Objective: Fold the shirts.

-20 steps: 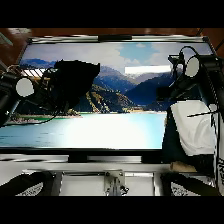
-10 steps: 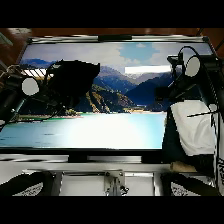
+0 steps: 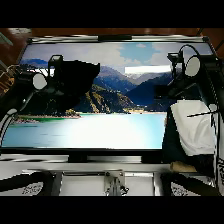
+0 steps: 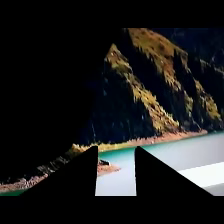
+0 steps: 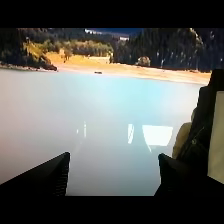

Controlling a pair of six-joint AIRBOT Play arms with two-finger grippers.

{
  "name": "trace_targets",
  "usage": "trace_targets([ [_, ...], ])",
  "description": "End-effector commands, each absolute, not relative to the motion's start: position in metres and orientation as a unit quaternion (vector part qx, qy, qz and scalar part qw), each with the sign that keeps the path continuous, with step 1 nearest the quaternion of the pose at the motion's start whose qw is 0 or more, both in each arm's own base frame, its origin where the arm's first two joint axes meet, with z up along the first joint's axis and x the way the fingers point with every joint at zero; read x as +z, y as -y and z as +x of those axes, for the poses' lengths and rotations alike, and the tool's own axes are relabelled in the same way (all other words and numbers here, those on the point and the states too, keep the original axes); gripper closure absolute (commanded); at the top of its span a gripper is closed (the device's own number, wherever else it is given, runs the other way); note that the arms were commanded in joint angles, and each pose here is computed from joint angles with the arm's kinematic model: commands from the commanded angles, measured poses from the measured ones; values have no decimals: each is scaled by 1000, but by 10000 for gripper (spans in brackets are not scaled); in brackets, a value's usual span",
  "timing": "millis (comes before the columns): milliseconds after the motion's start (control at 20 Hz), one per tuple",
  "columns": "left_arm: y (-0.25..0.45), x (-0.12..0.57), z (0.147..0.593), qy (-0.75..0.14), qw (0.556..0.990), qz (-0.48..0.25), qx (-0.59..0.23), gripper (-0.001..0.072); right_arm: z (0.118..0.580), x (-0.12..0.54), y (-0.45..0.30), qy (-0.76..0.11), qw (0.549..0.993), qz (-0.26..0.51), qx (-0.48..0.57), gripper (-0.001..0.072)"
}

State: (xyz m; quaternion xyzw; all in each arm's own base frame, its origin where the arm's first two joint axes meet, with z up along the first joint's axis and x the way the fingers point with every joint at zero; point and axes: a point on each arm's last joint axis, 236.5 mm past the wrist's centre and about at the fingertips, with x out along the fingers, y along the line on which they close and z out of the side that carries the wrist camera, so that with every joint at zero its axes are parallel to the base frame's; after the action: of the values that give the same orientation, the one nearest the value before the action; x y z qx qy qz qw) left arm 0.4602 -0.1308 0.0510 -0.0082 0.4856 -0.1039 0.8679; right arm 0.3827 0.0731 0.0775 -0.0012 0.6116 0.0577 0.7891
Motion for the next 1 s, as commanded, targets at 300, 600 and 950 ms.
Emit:
trace_targets([
  [300, 72, 27, 560, -427, 902, -48, -47, 64, 400, 83, -77, -581, 812, 18, 52, 41],
  [600, 59, -24, 583, -470, 881, -44, -34, -13, 402, 84, -79, -578, 814, 41, 40, 41],
  [950, 60, -86, 581, -523, 850, 24, -51, -13, 398, 84, -85, -586, 807, 50, 49, 41],
])
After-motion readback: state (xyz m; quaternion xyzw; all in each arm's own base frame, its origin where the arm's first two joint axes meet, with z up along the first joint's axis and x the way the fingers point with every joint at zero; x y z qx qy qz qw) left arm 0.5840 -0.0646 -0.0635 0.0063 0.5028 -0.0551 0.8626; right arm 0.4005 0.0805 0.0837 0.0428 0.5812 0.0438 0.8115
